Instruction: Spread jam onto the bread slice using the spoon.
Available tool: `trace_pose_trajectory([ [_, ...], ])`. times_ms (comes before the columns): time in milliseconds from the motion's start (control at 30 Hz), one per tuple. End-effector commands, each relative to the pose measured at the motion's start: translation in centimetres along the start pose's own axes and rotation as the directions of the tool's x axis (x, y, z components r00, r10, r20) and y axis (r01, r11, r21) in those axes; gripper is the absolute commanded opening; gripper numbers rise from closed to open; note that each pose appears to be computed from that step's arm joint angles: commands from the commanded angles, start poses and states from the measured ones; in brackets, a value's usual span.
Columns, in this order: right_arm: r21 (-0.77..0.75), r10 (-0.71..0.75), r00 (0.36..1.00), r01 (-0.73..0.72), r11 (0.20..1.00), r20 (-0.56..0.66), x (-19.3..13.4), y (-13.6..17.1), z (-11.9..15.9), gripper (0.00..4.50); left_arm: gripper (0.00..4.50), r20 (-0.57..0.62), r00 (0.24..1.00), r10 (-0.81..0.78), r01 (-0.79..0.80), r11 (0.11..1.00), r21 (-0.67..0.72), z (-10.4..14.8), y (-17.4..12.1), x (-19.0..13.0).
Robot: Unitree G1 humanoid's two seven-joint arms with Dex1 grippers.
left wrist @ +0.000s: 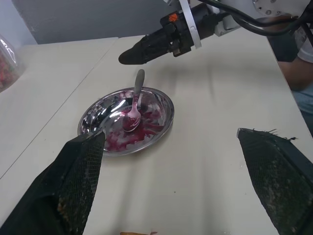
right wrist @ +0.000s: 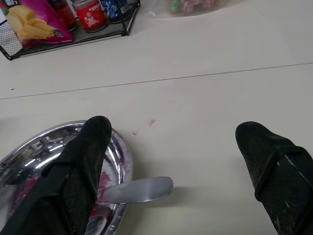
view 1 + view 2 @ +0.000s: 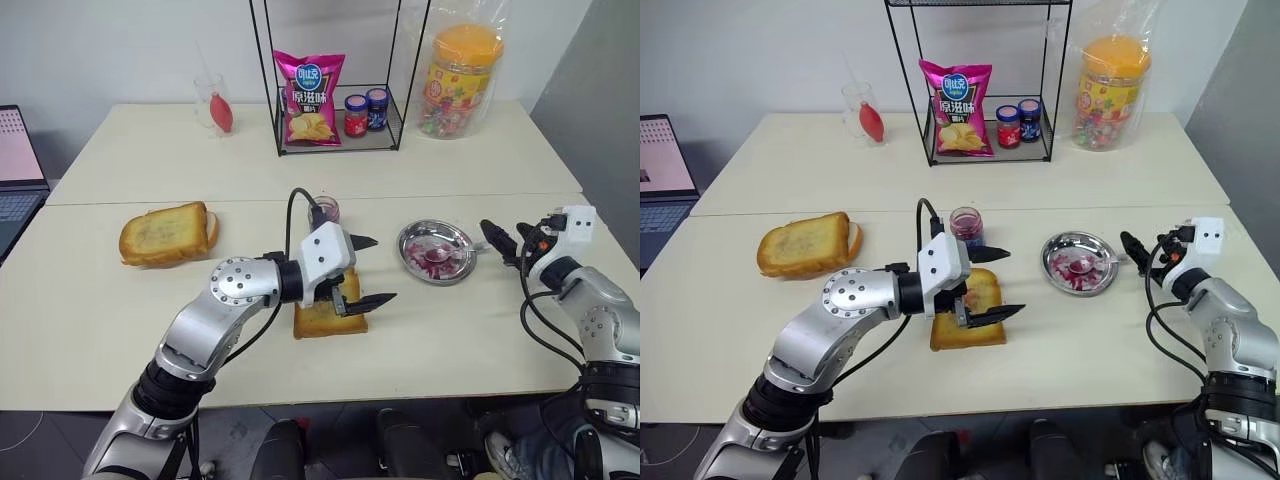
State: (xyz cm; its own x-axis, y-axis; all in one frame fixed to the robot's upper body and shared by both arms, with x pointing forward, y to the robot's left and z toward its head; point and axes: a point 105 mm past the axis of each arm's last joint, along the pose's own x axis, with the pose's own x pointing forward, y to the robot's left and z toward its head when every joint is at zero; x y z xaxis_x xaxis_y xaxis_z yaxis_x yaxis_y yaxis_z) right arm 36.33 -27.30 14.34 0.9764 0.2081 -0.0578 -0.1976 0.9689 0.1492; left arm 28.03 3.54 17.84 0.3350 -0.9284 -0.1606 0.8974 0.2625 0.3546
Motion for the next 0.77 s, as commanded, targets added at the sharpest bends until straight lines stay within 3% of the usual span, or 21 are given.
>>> trace_pose_trajectory([
  [33,-0.070,0.092,0.983,-0.081,0.994,0.162,-0.9,1.8,4.6,4.43,4.50,0.017,0.988,0.157,-0.157,0.986,0.062,1.2,2.5,-2.3],
  [167,-0.214,0.361,0.930,-0.340,0.916,0.067,-3.2,6.7,5.3,4.43,4.50,-0.149,0.941,0.303,-0.293,0.952,0.088,-0.8,4.9,-7.9],
  [333,-0.385,0.478,0.870,-0.485,0.785,-0.120,-5.7,8.1,4.5,4.43,4.50,-0.314,0.889,0.333,-0.331,0.942,0.060,-3.0,4.7,-14.2],
  [467,-0.384,0.534,0.784,-0.621,0.683,-0.317,-8.2,8.0,3.0,4.43,4.50,-0.417,0.849,0.325,-0.324,0.943,0.076,-4.5,3.9,-17.3],
  [567,-0.366,0.531,0.755,-0.653,0.662,-0.386,-9.3,7.3,2.9,4.43,4.50,-0.430,0.841,0.329,-0.331,0.941,0.071,-4.7,3.4,-18.3],
  [767,-0.371,0.518,0.756,-0.650,0.663,-0.400,-9.7,6.7,3.0,4.43,4.50,-0.416,0.853,0.316,-0.323,0.945,0.054,-4.7,2.9,-18.2],
])
